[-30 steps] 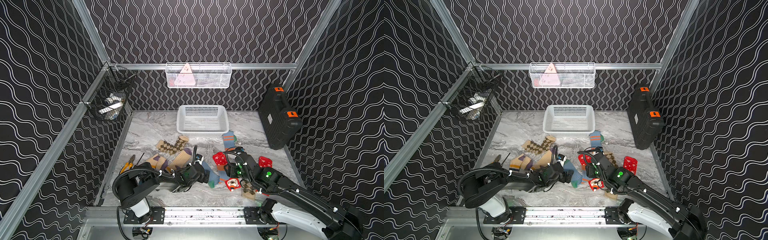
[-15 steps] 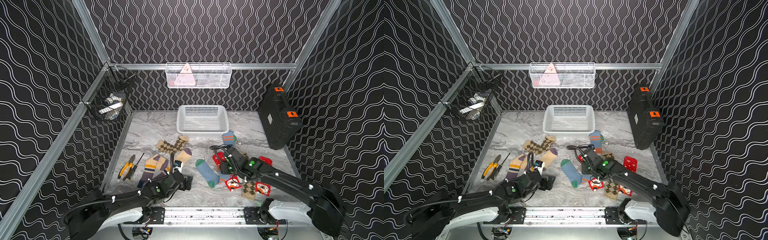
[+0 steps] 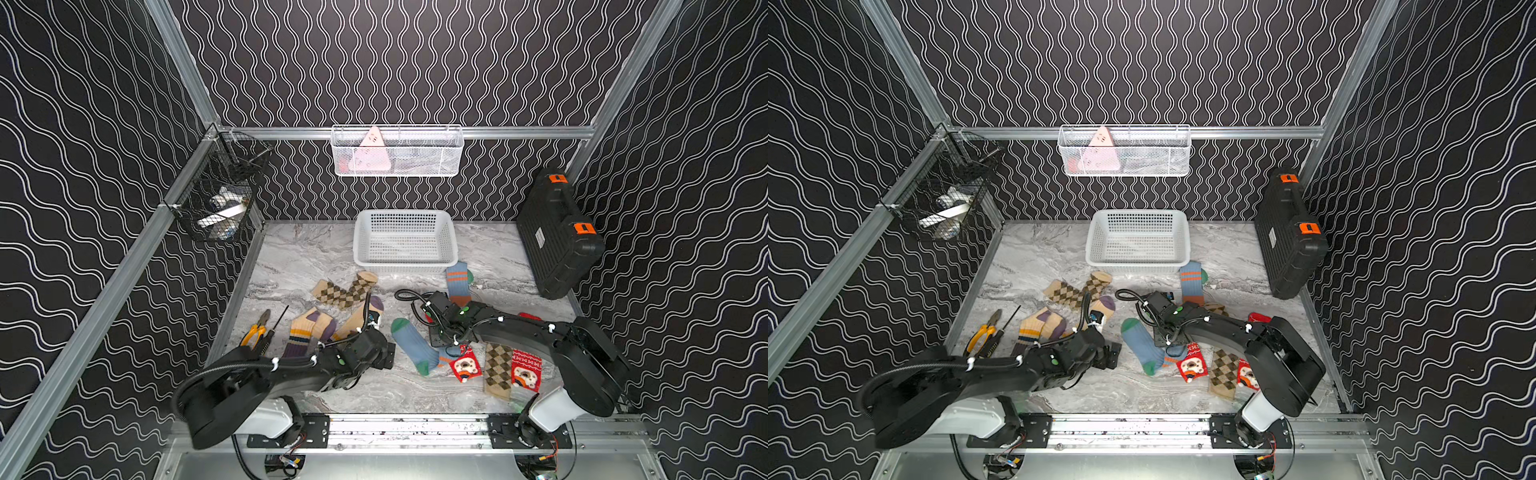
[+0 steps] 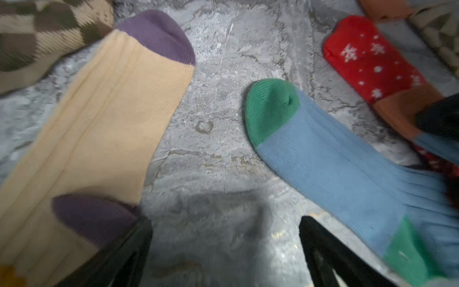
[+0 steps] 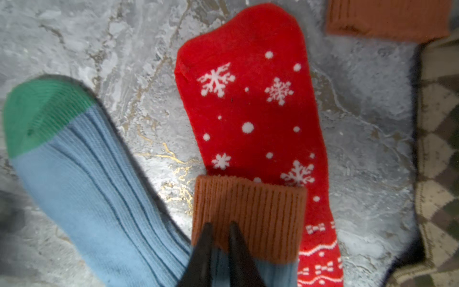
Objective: Place the socks together as a pair
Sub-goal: Flatten out the sock at the center of the board.
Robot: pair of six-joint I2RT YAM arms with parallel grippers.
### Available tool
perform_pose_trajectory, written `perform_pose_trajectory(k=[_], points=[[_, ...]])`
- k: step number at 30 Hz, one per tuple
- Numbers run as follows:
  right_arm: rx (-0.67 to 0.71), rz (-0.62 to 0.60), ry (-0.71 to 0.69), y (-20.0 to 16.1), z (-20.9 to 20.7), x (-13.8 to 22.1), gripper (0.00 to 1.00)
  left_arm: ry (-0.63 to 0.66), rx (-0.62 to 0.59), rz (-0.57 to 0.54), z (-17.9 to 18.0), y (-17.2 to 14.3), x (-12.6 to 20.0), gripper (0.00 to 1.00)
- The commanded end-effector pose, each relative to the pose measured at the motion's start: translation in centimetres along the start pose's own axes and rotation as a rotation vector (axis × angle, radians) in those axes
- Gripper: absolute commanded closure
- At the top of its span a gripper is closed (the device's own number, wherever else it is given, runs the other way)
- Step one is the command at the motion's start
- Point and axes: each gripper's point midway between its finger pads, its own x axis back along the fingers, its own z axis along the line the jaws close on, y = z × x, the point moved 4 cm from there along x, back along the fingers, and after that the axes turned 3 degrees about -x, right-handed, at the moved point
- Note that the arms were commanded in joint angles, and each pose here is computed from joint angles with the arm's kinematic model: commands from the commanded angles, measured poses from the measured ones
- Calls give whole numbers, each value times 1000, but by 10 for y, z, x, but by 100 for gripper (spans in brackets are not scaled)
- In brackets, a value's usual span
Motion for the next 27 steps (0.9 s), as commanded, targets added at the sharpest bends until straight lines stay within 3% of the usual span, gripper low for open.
perform_pose_trajectory(k=[1,7,11,15,18,20,27], points=[[-23,-45,59,1,0,13,96,-64,22,-49,-15,18,-12,5],[-54,-122,162,-1,-4,37,100,-57,-10,-35,-30,32,-36,15],[-81,-157,214,-4,-7,48,100,-1,-30,18,-31,29,-56,33],[-77,-168,223,-4,-10,56,99,30,-23,43,-25,18,-63,69],[-61,-161,222,-5,-9,57,87,50,-10,36,-17,16,-53,92],[-41,-139,222,-4,-5,54,78,52,5,28,-10,12,-40,98],[-1,-57,241,-2,19,36,60,32,77,8,15,-15,7,97]])
